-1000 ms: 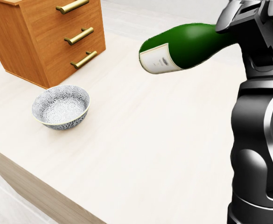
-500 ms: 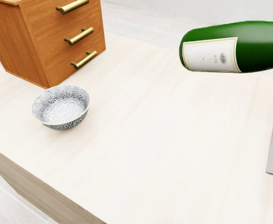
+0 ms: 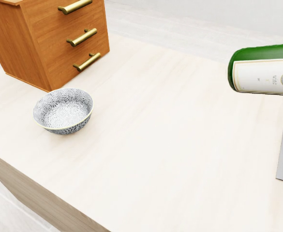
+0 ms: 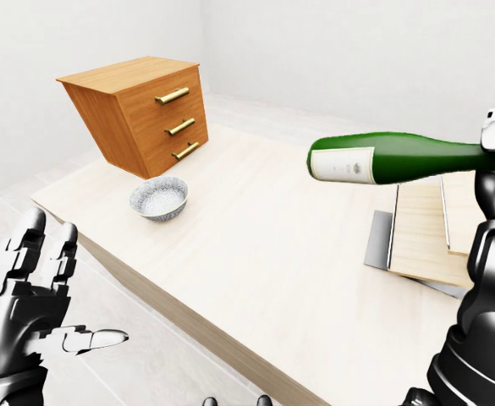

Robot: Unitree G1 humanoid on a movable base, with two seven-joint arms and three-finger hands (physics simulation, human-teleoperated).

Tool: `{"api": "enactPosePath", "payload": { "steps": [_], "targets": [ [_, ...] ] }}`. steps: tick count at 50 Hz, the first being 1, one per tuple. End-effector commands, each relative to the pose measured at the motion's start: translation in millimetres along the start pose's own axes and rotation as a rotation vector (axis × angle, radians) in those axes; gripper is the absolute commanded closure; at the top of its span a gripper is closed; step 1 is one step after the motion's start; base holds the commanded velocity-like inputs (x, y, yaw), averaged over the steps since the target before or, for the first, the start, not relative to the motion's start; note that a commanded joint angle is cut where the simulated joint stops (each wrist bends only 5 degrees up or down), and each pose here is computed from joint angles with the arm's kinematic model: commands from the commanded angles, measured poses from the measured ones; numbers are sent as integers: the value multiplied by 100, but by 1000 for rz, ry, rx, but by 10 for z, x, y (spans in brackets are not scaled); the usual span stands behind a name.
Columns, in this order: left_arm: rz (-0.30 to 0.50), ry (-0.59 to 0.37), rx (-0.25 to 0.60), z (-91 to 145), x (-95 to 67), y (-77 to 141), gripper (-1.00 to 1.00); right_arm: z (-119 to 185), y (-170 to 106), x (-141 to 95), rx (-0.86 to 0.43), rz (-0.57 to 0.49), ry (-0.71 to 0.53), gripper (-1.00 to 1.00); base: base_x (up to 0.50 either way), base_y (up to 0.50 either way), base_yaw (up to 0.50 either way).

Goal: Put the wine bottle on the wine rack.

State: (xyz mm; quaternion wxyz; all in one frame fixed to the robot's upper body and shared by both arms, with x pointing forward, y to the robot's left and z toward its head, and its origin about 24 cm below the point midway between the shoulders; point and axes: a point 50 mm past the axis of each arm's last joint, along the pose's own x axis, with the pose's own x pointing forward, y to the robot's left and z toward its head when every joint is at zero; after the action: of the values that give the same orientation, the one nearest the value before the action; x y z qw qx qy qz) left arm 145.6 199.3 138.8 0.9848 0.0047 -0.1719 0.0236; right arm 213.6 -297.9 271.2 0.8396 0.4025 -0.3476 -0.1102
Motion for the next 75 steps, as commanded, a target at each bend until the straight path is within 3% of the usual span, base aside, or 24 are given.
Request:
{"api": "enactPosePath", "payload": {
  "steps": [1, 9, 32, 52, 60, 67, 75],
  "targets": [
    [3, 11, -5, -25, -5, 8, -100, 268, -135, 22, -33, -47, -31, 100, 0, 0, 0],
    [8, 29, -13, -61, -24, 26, -100, 436, -349, 5, -75, -141, -68, 100, 0, 0, 0],
    [9, 30, -16, -62, -33, 25, -100, 1041, -592, -45, -144, -263, -234, 100, 0, 0, 0],
    [4, 33, -17, -70, -22, -2, -100, 1464, -668, 28, -209, -308, -351, 100, 0, 0, 0],
    [2, 0, -6, 15, -21, -10, -100, 1609, -755, 94, -259, -377, -377, 100, 0, 0, 0],
    [-1, 7, -7, 5, -26, -23, -100, 1776, -825, -15, -168, -398, -438, 100, 0, 0, 0],
    [-1, 7, -8, 4, -26, -23, -100, 1771, -824, -18, -165, -401, -431, 100, 0, 0, 0]
  ]
}}
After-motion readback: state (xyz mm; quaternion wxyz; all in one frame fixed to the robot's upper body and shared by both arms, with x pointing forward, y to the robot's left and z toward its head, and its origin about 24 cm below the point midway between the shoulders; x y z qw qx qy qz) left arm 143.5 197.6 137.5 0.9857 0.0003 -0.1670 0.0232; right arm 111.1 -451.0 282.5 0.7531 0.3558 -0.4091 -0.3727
